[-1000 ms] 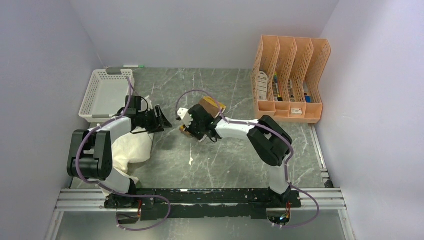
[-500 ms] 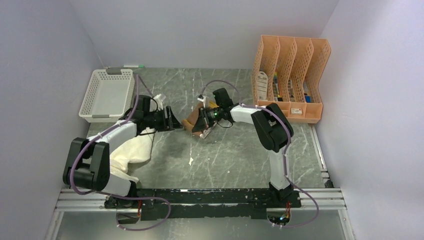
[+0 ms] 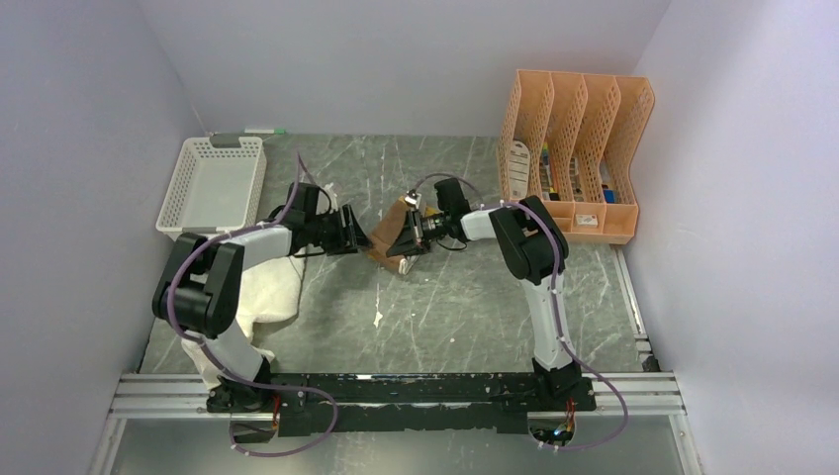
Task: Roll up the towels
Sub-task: Roll the towel at the center of the board.
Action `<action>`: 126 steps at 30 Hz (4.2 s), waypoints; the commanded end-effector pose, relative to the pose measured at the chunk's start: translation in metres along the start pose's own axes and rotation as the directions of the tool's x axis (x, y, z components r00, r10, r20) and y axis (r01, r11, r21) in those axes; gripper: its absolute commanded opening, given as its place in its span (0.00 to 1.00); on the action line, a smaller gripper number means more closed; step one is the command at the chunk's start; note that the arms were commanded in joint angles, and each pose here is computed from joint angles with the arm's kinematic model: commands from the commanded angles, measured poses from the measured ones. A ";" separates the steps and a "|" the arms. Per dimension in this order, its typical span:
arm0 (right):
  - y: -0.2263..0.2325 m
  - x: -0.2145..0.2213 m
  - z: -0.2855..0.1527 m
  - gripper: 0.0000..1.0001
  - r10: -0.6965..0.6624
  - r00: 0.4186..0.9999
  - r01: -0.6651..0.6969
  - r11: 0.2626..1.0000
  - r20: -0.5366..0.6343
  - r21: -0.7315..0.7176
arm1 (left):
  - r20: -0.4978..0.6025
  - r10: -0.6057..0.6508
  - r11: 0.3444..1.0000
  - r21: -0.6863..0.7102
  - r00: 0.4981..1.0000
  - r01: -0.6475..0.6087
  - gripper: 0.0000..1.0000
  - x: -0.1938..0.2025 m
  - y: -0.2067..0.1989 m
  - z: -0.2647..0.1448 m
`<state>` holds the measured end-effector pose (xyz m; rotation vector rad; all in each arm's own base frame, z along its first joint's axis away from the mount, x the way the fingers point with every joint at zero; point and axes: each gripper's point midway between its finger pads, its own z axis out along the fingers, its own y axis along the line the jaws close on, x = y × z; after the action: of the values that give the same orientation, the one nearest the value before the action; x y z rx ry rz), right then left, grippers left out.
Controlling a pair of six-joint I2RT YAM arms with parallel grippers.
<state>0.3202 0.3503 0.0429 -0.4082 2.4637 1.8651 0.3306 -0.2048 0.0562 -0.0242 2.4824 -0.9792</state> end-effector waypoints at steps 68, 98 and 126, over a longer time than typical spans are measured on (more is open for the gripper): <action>-0.013 0.008 0.018 0.74 -0.723 0.230 0.736 -0.309 -0.651 0.602 | -0.291 0.058 0.986 -0.133 0.955 -0.101 0.66 0.031 0.054 0.062; -0.026 0.012 0.013 0.20 -0.745 0.564 0.768 0.316 -0.356 0.558 | -0.208 0.073 0.989 -0.112 0.975 -0.098 0.67 -0.005 0.042 0.043; 0.033 0.003 0.011 0.26 -0.110 0.994 0.111 0.982 0.013 -0.153 | -0.050 0.155 0.985 0.085 0.987 -0.150 0.71 0.004 -0.013 -0.028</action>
<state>0.3116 0.3604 0.0503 -0.6054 2.2855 1.8308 0.3113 -0.1909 0.0853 0.2099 2.4796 -1.0068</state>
